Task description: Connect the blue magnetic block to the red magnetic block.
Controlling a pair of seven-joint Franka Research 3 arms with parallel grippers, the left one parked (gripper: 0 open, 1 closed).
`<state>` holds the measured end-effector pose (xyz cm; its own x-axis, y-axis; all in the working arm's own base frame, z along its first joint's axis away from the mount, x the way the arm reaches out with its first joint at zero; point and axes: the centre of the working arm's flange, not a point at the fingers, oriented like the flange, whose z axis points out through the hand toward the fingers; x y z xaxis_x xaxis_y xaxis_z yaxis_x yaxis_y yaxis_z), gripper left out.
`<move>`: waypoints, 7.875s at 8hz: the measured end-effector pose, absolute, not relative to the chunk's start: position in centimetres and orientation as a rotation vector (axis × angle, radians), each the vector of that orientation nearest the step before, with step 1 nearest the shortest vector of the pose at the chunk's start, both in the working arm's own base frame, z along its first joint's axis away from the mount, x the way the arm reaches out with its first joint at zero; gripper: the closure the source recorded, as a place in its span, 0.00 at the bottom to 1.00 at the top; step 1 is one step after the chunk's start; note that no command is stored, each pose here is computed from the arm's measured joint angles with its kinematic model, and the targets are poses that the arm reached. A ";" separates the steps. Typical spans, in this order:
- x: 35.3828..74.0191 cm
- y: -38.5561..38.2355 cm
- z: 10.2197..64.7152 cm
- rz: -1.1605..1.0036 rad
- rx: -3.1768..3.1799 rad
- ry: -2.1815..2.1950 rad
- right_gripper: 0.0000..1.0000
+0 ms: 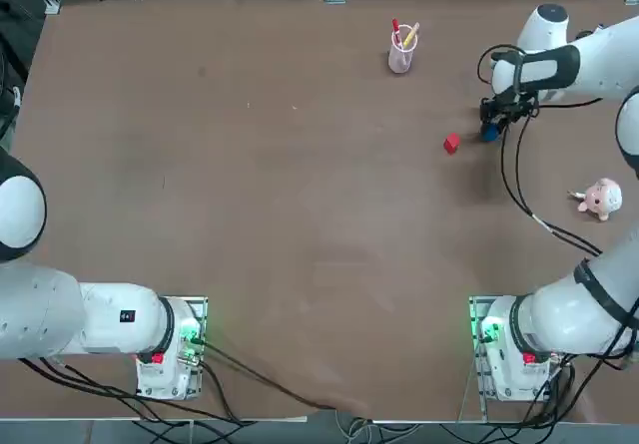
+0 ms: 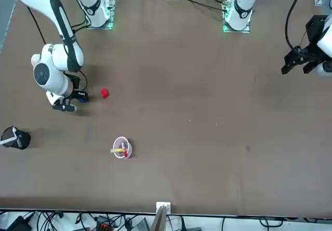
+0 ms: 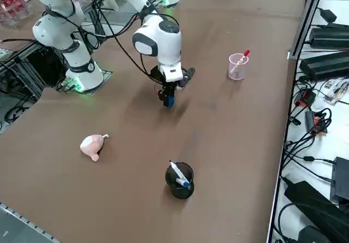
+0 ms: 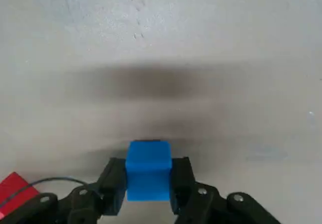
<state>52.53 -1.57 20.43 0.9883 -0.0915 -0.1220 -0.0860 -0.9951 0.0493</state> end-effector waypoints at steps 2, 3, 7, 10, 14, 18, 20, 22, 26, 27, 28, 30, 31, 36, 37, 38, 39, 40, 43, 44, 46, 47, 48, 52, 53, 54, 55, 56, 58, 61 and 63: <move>52.5 -1.6 20.0 -0.192 3.088 -0.139 0.53; 52.5 -1.6 20.0 -0.192 3.088 -0.139 0.53; 52.5 -1.8 19.7 -0.193 3.087 -0.151 0.37; 53.5 -1.6 21.2 -0.148 3.091 -0.145 0.00; 54.6 4.2 29.1 -0.145 3.098 0.027 0.00; 53.0 12.3 25.7 -0.213 3.053 0.399 0.00; 52.4 13.8 23.2 -0.268 3.016 0.577 0.01; 51.8 14.0 22.0 -0.310 2.992 0.687 0.01; 50.9 13.8 19.4 -0.389 2.974 0.706 0.04; 50.8 13.7 18.9 -0.403 2.971 0.705 0.07; 50.7 13.7 18.6 -0.409 2.970 0.705 0.14; 50.8 13.6 18.7 -0.408 2.970 0.701 0.37; 51.0 13.5 18.9 -0.399 2.975 0.685 0.53; 53.6 10.5 23.4 -0.293 3.036 -0.334 0.53; 53.8 9.7 23.9 -0.284 2.976 -0.644 0.53; 53.9 9.1 23.8 -0.272 2.882 -0.935 0.53; 53.9 8.7 23.6 -0.265 2.771 -1.209 0.53; 53.9 8.3 23.3 -0.246 2.650 -1.471 0.53; 53.4 6.1 21.5 -0.188 2.436 -1.861 0.53; 53.3 4.9 21.2 -0.212 2.393 -1.951 0.53; 53.6 3.1 21.3 -0.261 2.319 -2.112 0.53; 53.6 2.5 21.2 -0.276 2.296 -2.150 0.53; 53.5 2.0 21.1 -0.290 2.273 -2.183 0.53; 53.3 0.5 19.7 -0.273 2.232 -2.238 0.53; 53.1 0.4 19.2 -0.267 2.228 -2.243 0.53; 53.0 0.4 19.3 -0.268 2.225 -2.248 0.53; 53.0 0.3 19.3 -0.269 2.222 -2.253 0.53; 53.0 0.3 19.2 -0.268 2.220 -2.256 0.53; 52.8 0.2 19.2 -0.260 2.220 -2.264 0.53; 52.3 0.0 19.2 -0.256 2.204 -2.293 0.53; 52.0 -0.3 19.2 -0.265 2.190 -2.308 0.53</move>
